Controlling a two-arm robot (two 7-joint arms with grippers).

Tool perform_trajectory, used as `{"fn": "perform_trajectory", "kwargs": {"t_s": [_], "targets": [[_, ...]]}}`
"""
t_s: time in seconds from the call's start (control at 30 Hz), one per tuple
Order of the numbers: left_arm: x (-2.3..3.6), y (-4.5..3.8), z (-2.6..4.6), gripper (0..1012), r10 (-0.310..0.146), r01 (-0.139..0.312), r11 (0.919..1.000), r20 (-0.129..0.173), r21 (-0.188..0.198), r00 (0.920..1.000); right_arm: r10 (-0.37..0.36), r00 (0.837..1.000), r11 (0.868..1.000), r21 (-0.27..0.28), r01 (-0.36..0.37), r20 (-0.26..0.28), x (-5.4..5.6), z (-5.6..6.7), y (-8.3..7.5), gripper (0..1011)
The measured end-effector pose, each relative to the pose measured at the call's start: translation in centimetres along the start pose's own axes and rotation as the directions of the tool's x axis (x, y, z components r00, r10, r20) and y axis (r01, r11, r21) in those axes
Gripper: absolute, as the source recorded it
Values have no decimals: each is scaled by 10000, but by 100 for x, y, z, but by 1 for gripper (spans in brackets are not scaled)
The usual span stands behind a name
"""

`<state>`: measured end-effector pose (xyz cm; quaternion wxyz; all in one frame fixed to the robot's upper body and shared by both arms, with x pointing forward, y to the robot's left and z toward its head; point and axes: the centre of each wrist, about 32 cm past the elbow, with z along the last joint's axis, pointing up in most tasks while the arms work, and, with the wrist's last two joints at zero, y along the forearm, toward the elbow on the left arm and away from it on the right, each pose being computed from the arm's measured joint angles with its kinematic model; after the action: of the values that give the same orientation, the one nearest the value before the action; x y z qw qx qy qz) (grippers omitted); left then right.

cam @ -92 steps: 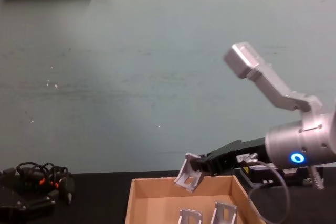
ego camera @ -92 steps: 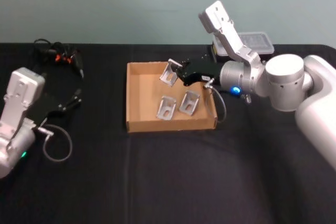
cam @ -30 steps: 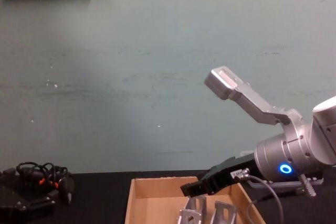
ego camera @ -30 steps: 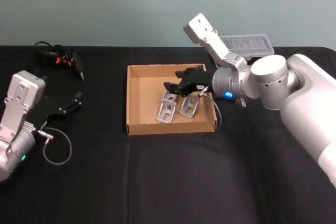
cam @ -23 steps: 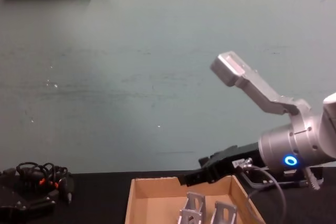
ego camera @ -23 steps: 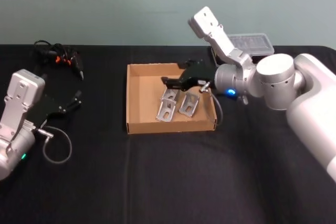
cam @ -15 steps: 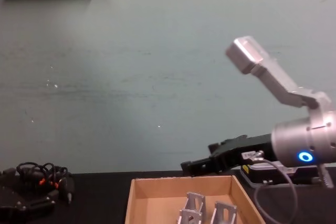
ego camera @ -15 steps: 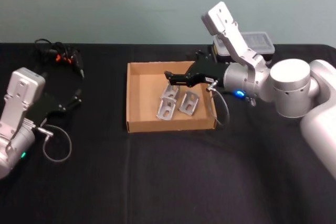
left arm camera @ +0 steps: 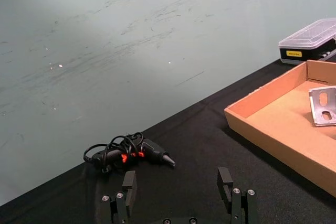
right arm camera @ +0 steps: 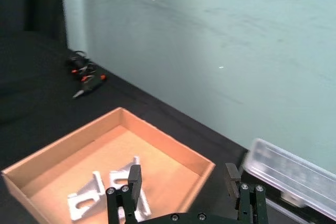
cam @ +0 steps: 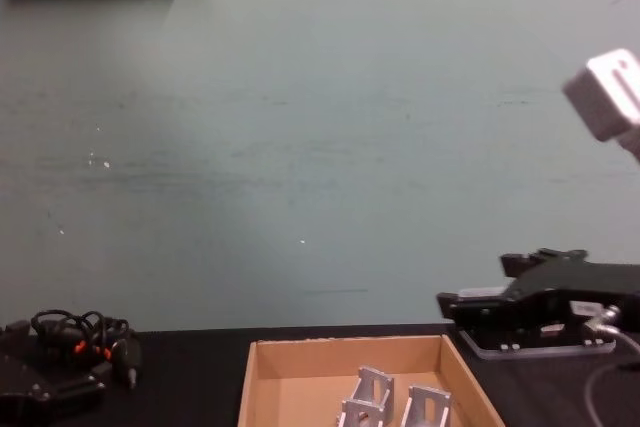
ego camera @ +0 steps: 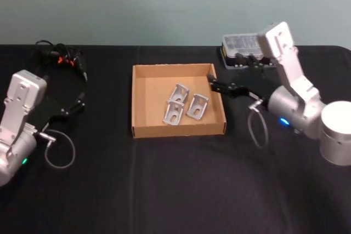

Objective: Use one hand to pick up the angle iron from the table and place it into the box.

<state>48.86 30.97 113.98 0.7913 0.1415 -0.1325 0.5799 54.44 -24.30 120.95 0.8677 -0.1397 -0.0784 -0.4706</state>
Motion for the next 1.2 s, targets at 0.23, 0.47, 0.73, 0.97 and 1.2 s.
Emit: {"fn": "perform_trajectory", "kwargs": {"t_s": [0.23,0.47,0.73,0.97,1.2], "targets": [[0,0,0,1011,0,0,10000,0,0,10000,-868,9962,9951,477,870,-47,-50,-216,-204,1003],[0,0,0,1011,0,0,10000,0,0,10000,-1591,9870,9827,924,1605,-221,-71,-477,-364,1003],[0,0,0,1011,-1,1,10000,0,1,10000,-2048,9771,9714,1107,2102,-584,-80,-772,-446,1003],[0,0,0,1011,-1,1,10000,1,0,10000,-2013,9779,9721,1115,2065,-562,-82,-747,-439,1003],[0,0,0,1011,0,0,10000,1,1,10000,-1989,9785,9728,1099,2038,-542,-81,-730,-435,1003]]}}
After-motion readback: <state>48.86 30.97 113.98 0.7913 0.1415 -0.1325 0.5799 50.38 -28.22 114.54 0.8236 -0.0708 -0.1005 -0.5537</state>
